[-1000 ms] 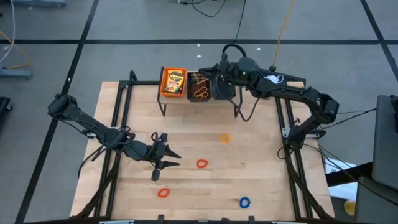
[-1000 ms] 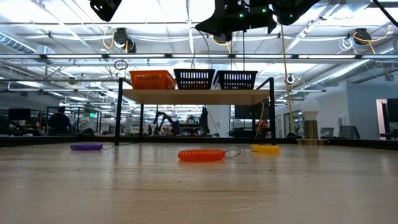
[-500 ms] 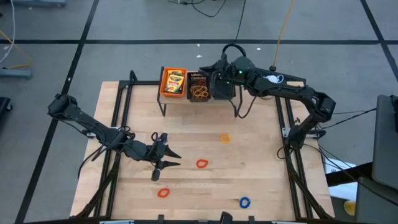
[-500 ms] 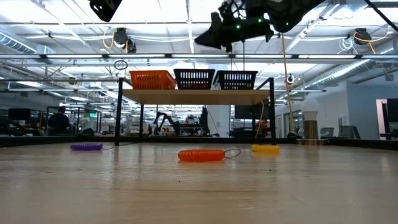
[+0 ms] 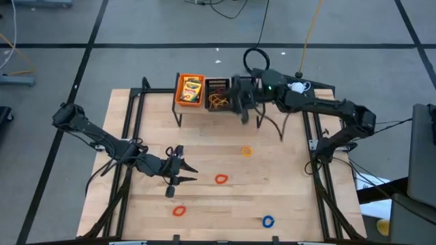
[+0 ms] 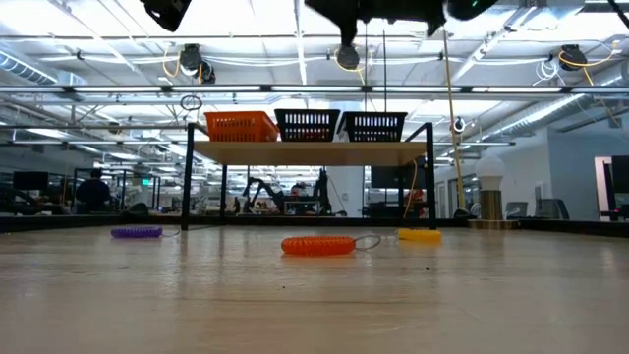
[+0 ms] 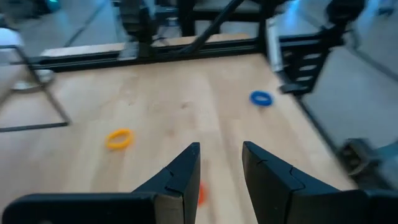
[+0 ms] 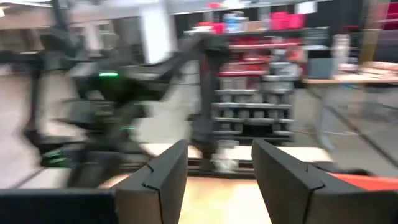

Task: Pick & Place Office Desk Supplies
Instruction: Put the purple spring keychain into the right black basket on the shelf

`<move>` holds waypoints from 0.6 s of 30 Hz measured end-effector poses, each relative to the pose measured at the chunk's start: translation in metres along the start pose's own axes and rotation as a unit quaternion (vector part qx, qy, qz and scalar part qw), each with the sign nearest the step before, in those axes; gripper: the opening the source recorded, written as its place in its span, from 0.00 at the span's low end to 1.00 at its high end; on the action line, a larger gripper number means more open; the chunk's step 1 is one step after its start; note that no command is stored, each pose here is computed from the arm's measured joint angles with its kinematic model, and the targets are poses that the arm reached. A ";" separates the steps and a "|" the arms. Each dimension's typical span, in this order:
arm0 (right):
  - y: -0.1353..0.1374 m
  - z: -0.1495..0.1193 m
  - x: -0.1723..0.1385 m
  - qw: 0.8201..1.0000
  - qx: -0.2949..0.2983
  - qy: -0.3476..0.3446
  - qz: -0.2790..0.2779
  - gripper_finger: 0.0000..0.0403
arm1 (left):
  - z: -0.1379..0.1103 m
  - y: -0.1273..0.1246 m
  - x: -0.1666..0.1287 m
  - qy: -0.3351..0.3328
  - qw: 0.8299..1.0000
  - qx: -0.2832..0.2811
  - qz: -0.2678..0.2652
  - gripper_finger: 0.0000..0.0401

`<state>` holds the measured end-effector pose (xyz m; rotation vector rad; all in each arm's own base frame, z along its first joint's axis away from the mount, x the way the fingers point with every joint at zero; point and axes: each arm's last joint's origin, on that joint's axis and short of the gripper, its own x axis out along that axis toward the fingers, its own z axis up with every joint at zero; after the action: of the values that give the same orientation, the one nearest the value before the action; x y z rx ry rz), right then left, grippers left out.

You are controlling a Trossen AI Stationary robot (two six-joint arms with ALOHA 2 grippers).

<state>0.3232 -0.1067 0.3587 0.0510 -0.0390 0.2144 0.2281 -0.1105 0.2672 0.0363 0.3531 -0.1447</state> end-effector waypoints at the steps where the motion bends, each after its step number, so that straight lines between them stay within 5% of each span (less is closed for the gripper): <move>1: 0.012 -0.001 0.002 1.000 -0.003 0.004 0.016 0.43 | -0.001 0.001 0.000 0.003 1.000 0.007 0.013 0.29; 9: 0.117 -0.031 -0.004 0.992 -0.040 0.033 0.116 0.41 | -0.010 0.008 -0.001 0.041 0.991 0.044 0.119 0.29; 18: 0.199 -0.122 -0.033 0.995 -0.033 0.045 0.081 0.40 | -0.023 0.013 -0.006 0.117 0.976 0.076 0.167 0.29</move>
<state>0.2524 0.0873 0.2447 -0.0287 0.0389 0.3762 0.2162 -0.0958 0.2478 0.2640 0.5642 0.1675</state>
